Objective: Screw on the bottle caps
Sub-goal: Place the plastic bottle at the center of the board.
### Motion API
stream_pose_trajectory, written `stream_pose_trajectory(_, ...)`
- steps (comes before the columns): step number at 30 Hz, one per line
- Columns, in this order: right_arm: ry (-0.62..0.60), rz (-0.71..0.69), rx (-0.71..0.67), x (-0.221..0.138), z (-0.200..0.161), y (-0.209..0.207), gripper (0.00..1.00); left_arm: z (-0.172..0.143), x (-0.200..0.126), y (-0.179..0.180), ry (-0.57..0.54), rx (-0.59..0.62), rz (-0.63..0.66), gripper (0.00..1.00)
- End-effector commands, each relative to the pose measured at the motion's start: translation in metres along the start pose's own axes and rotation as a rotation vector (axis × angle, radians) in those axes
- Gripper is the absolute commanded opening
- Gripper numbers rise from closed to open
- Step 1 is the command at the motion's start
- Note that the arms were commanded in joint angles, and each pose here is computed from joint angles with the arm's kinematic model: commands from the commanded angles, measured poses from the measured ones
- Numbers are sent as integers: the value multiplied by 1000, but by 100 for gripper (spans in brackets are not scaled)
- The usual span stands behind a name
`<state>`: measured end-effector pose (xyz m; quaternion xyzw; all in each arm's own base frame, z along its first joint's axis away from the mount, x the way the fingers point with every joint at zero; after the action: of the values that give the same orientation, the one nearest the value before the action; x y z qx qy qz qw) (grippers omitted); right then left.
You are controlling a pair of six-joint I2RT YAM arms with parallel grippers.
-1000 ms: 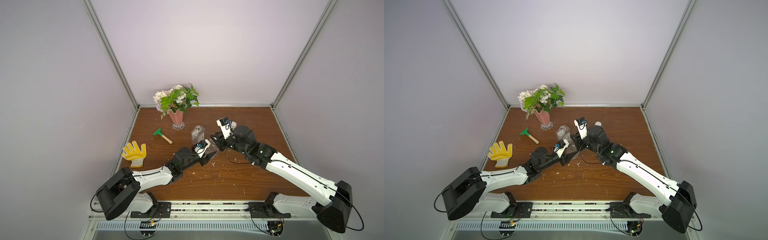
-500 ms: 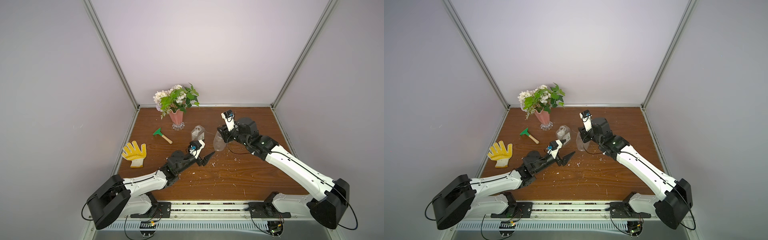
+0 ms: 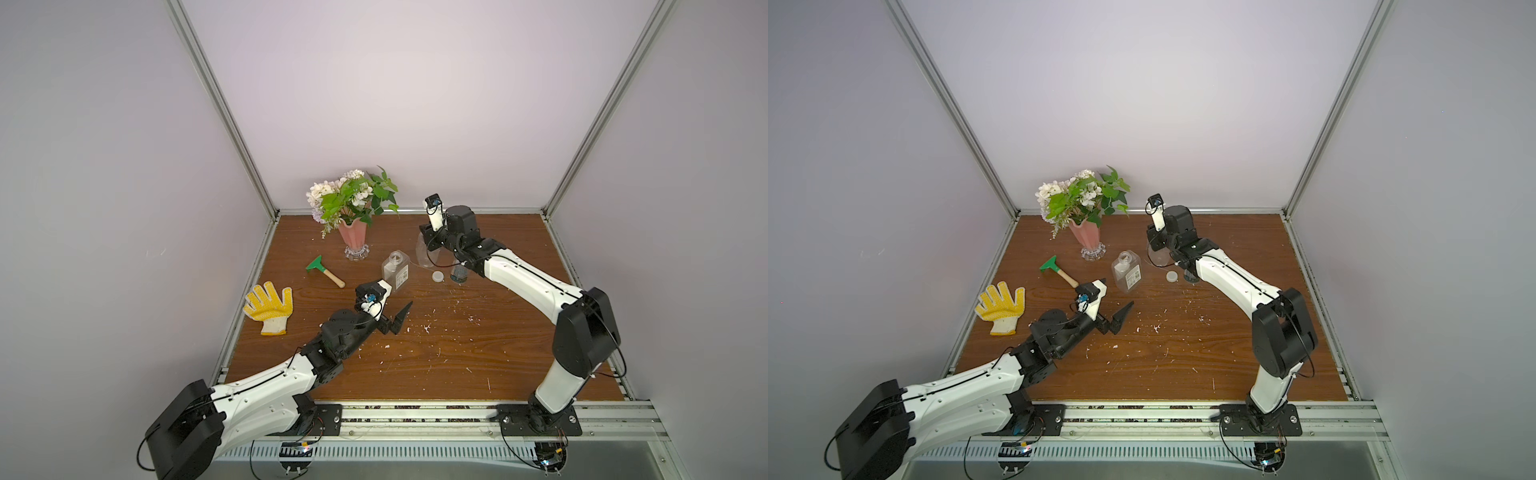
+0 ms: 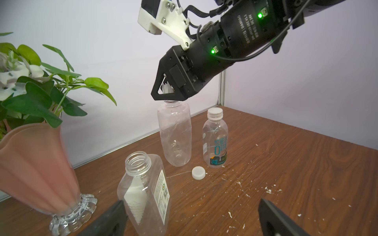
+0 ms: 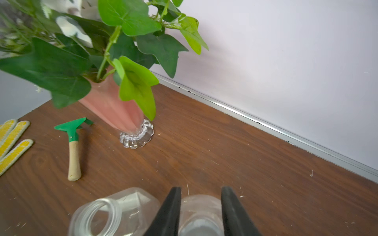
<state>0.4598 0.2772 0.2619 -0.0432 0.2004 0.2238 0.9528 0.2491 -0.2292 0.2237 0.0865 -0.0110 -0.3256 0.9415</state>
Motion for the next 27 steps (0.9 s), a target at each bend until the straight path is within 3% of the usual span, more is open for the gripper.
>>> stream_pose_trajectory(1, -89, -2, 3, 13, 27, -4, 0, -7, -2, 9, 30, 9, 46, 100)
stream_pose_trajectory(8, -48, 20, 38, 44, -4, -3, 0, -13, -3, 9, 41, 13, 49, 100)
stream_pose_trajectory(19, -14, 21, 49, 47, -31, -6, 0, -15, -3, 9, 38, 5, 55, 100)
stream_pose_trajectory(27, -8, 38, 58, 43, -30, -7, 22, -17, -1, 9, 42, 3, 55, 100)
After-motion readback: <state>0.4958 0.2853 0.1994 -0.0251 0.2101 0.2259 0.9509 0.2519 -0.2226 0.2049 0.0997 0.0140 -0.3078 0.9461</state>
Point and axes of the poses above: each gripper's point midway between its finger pads, its own x axis out along the fingers, its own y axis along the line the jaws close on, z = x × y, the point moved 1 cm from there along -x, back along the fingers, and after that the axes turned 5 degrees about x, right-handed, at the moved point
